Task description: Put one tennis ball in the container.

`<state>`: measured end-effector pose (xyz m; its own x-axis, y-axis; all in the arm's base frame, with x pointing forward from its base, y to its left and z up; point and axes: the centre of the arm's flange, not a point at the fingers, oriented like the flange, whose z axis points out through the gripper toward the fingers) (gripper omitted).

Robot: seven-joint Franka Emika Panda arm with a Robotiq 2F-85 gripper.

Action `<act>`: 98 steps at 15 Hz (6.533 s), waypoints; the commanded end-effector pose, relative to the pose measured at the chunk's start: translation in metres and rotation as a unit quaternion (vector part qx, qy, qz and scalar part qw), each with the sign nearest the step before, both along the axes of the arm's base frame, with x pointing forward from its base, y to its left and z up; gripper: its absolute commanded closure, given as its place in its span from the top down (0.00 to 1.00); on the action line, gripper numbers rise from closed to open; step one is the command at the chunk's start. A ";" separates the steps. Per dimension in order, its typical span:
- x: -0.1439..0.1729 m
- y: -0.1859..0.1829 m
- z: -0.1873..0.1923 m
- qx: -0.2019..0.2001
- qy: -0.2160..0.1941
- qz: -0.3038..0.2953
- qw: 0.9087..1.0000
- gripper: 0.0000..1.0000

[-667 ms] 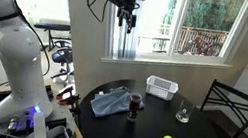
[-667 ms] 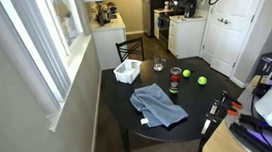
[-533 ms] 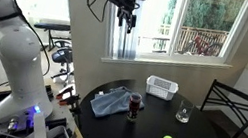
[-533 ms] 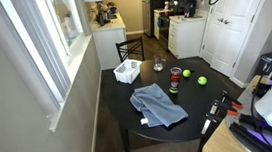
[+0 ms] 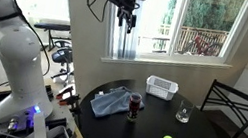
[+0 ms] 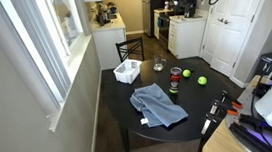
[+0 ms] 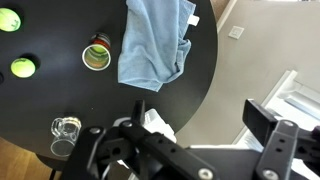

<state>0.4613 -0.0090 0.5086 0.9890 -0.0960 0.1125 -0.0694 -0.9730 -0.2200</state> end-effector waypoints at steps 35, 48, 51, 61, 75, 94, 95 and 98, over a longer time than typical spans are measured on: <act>0.058 -0.098 -0.081 0.083 0.083 -0.059 0.991 1.00; 0.090 -0.248 -0.247 -0.063 0.034 -0.204 0.976 1.00; 0.088 -0.278 -0.263 -0.111 0.009 -0.223 0.968 1.00; 0.084 -0.283 -0.271 -0.106 0.016 -0.227 0.968 1.00; 0.117 -0.299 -0.280 -0.110 0.015 -0.265 0.958 1.00; 0.212 -0.374 -0.388 -0.169 0.073 -0.386 0.904 1.00; 0.214 -0.376 -0.389 -0.170 0.074 -0.388 0.903 1.00; 0.215 -0.382 -0.402 -0.174 0.091 -0.387 0.901 1.00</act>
<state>0.6623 -0.3763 0.1200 0.6554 -0.7432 0.1342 -0.7552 -0.6424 0.1303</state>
